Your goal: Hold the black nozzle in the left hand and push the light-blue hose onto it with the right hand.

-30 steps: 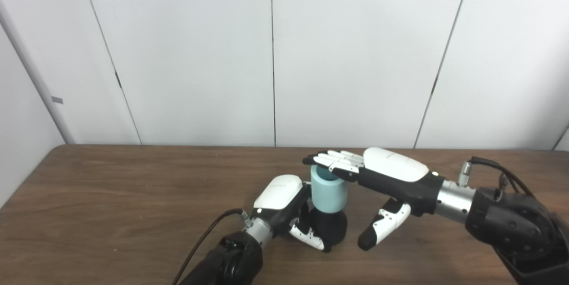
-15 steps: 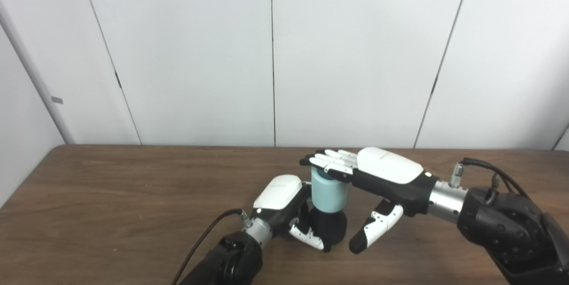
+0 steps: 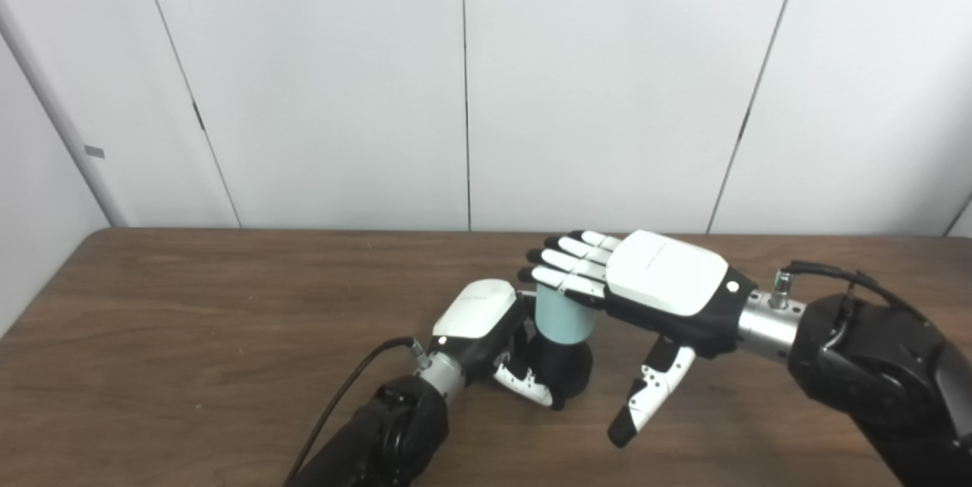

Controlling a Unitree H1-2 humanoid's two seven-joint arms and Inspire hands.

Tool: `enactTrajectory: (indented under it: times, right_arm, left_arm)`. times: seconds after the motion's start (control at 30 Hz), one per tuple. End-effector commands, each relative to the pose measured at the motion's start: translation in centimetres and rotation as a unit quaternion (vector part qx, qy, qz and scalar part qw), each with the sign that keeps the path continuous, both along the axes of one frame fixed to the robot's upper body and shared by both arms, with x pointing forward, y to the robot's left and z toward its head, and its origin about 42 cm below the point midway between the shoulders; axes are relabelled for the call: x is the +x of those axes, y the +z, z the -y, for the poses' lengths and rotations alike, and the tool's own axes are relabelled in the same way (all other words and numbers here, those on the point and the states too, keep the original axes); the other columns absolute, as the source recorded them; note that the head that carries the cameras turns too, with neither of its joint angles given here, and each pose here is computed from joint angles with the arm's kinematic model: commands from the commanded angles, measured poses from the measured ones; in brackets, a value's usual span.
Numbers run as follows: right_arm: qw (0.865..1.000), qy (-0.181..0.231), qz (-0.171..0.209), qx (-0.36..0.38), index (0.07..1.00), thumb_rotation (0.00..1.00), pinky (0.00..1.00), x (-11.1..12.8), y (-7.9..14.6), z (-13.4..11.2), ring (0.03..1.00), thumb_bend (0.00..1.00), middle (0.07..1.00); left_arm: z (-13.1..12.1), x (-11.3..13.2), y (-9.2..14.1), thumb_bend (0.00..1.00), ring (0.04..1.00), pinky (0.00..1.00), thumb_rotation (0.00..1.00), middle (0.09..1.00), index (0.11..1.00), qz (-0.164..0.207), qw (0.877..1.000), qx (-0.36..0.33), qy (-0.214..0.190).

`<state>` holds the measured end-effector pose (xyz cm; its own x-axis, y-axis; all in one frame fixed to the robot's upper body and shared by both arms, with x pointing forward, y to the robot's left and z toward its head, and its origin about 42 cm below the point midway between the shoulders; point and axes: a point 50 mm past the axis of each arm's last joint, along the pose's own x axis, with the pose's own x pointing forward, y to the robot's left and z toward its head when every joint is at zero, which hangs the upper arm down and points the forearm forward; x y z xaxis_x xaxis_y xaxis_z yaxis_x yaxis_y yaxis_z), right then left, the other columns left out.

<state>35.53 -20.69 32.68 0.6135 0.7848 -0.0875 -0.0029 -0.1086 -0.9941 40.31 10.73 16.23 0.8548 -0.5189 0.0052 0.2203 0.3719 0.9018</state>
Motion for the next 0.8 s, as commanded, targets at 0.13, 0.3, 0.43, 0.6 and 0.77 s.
enactTrajectory:
  times: [0.13,0.3,0.43,0.6,0.77]
  right_arm:
    - [1.0,-0.022,-0.003,-0.019,0.962,0.93,1.0,0.0,-0.1,1.0,1.0,0.76,1.0]
    - [1.0,-0.025,-0.012,0.001,0.96,0.93,1.0,0.1,-0.9,0.7,1.0,0.76,1.0]
    - [0.999,-0.023,-0.028,0.025,0.963,0.93,1.0,0.0,-1.2,0.1,1.0,0.77,1.0]
    - [0.995,-0.008,-0.068,0.075,0.967,0.91,0.96,-0.3,-2.2,-1.5,1.0,0.76,1.0]
    - [0.989,0.01,-0.1,0.111,0.972,0.86,0.93,-0.6,-2.6,-2.7,0.992,0.74,1.0]
  left_arm:
    - [-2.2,-1.0,-3.6,0.52,0.381,0.32,0.0,0.416,0.496,-0.067,0.996,0.059,0.013]
    - [-2.0,-0.9,-3.3,0.52,0.352,0.3,0.0,0.404,0.491,-0.061,0.996,0.06,0.012]
    - [-1.8,-0.8,-3.0,0.52,0.347,0.29,0.0,0.405,0.489,-0.057,0.996,0.063,0.012]
    - [-1.7,-0.8,-2.8,0.52,0.345,0.29,0.0,0.409,0.487,-0.054,0.996,0.066,0.01]
    - [-1.6,-0.8,-2.8,0.52,0.343,0.29,0.0,0.411,0.485,-0.052,0.996,0.068,0.009]
